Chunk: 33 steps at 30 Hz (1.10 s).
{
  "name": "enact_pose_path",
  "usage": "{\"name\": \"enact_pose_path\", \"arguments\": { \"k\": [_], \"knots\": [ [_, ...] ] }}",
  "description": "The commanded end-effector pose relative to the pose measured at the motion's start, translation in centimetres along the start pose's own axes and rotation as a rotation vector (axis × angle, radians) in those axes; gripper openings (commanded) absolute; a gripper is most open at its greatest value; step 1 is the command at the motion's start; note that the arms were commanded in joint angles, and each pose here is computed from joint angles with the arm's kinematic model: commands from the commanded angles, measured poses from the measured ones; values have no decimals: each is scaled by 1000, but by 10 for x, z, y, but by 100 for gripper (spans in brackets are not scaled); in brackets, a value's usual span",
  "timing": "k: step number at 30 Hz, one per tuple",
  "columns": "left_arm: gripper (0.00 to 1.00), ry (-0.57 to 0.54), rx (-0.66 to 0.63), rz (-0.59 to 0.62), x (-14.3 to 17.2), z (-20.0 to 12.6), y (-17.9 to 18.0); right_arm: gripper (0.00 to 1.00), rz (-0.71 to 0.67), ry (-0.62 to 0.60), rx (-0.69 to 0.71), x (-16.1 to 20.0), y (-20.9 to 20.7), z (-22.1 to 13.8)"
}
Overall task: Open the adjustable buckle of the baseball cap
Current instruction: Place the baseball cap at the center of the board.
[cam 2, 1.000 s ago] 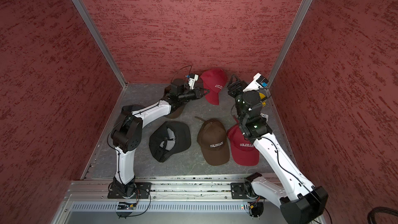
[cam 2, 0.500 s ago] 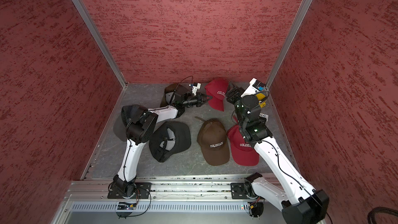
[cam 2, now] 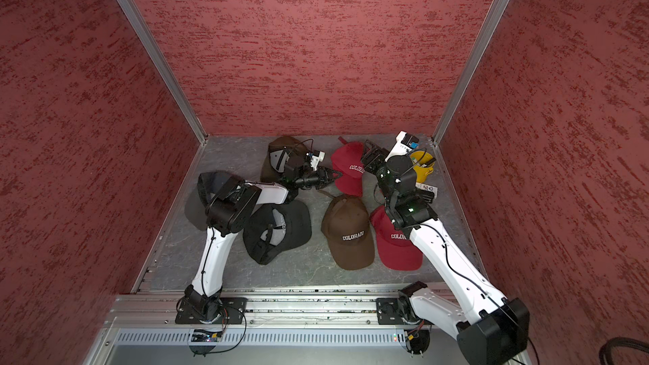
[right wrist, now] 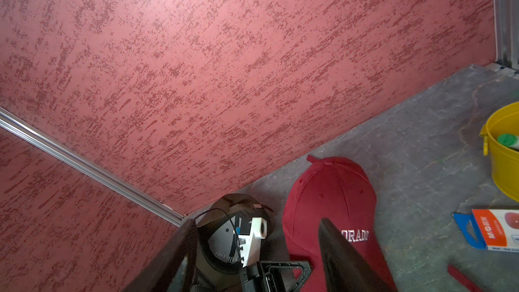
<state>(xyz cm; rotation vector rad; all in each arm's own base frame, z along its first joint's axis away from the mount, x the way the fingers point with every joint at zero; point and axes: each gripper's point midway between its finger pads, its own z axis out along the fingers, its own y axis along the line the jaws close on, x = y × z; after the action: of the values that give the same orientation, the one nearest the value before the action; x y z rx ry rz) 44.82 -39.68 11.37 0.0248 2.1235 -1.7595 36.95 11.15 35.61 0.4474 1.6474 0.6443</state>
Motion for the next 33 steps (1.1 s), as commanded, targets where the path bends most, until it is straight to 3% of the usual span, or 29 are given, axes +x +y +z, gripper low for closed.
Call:
{"name": "enact_pose_path", "arguments": {
  "k": [1, 6, 8, 14, 20, 26, 33],
  "knots": [
    [48, 10, -79, 25, 8, -5, 13, 68, 10, 14, -8, 4, -2, -5],
    [77, 15, -237, 76, 11, -13, 23, 69, -8, 31, 1, 13, -9, -7],
    [100, 10, -314, 118, 11, -17, 23, 69, -20, 40, 1, 16, -10, -6],
    [100, -33, -488, 253, 4, -33, 9, 70, -95, 89, -12, 31, -13, -1],
    [100, -63, -558, 391, -7, -49, -24, 71, -229, 160, -59, 47, -8, 4],
    [100, -139, -622, 456, -27, -88, -58, 69, -408, 272, -329, 79, 32, 4],
    [100, -198, -750, 432, -41, -180, -78, 68, -619, 482, -616, 176, 81, 10]
  ]
}}
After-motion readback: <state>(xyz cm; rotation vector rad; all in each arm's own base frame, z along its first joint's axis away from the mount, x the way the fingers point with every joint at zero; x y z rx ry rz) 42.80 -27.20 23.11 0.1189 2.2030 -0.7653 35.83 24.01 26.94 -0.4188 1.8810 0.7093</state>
